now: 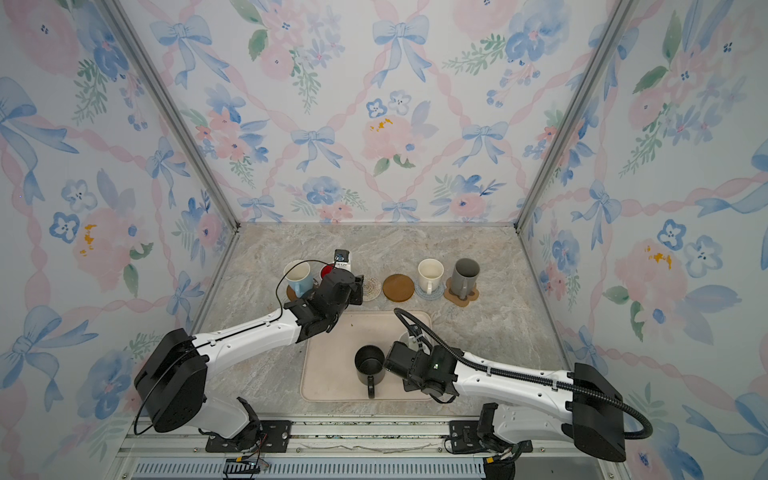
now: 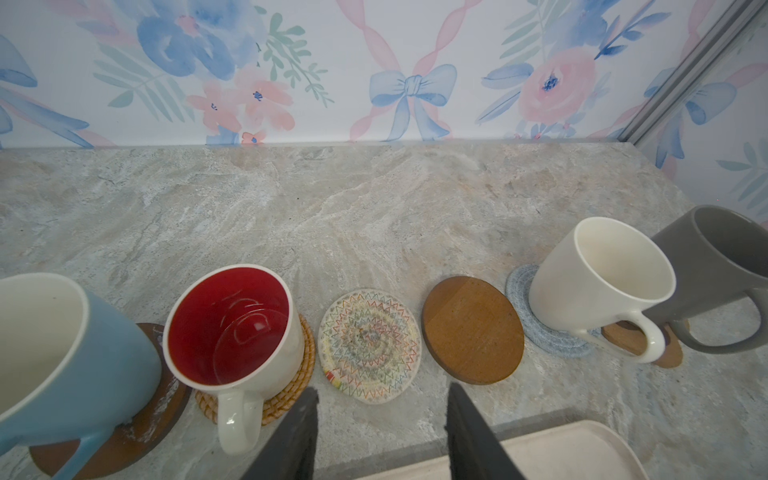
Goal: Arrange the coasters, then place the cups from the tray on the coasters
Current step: 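Lift and carry the speckled mug with the right gripper toward the wooden coaster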
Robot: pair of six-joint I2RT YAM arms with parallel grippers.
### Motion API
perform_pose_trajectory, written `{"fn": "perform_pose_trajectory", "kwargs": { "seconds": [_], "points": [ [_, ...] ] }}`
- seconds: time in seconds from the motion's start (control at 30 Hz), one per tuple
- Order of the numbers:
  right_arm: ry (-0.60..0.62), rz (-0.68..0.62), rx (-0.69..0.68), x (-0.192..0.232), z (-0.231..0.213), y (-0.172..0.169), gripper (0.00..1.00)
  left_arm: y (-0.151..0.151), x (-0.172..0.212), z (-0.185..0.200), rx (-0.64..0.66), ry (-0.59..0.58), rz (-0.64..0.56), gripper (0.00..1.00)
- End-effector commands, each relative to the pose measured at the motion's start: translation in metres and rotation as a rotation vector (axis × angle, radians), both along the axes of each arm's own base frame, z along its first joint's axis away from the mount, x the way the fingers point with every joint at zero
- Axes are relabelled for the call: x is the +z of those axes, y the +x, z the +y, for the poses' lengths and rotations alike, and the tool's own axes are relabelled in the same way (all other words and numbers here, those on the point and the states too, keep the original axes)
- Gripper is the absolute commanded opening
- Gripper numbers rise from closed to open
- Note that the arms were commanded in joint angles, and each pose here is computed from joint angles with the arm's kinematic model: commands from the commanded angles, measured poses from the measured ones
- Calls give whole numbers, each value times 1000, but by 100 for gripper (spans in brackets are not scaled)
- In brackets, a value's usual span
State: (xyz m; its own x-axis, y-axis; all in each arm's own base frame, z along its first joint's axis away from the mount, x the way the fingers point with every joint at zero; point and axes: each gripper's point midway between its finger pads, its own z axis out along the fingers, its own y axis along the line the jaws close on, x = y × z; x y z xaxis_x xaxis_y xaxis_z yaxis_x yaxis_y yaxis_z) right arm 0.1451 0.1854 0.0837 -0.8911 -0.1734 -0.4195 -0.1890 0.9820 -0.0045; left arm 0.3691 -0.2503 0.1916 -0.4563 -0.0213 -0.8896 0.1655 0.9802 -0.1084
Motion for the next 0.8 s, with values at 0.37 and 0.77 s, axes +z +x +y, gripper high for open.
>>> {"fn": "perform_pose_trajectory", "kwargs": {
  "seconds": [0.37,0.77],
  "points": [
    [56,-153,1,33,17,44,0,4,-3,8,23,35,7,47],
    [71,-219,3,44,19,72,0,5,-5,13,35,41,12,46]
  ]
}}
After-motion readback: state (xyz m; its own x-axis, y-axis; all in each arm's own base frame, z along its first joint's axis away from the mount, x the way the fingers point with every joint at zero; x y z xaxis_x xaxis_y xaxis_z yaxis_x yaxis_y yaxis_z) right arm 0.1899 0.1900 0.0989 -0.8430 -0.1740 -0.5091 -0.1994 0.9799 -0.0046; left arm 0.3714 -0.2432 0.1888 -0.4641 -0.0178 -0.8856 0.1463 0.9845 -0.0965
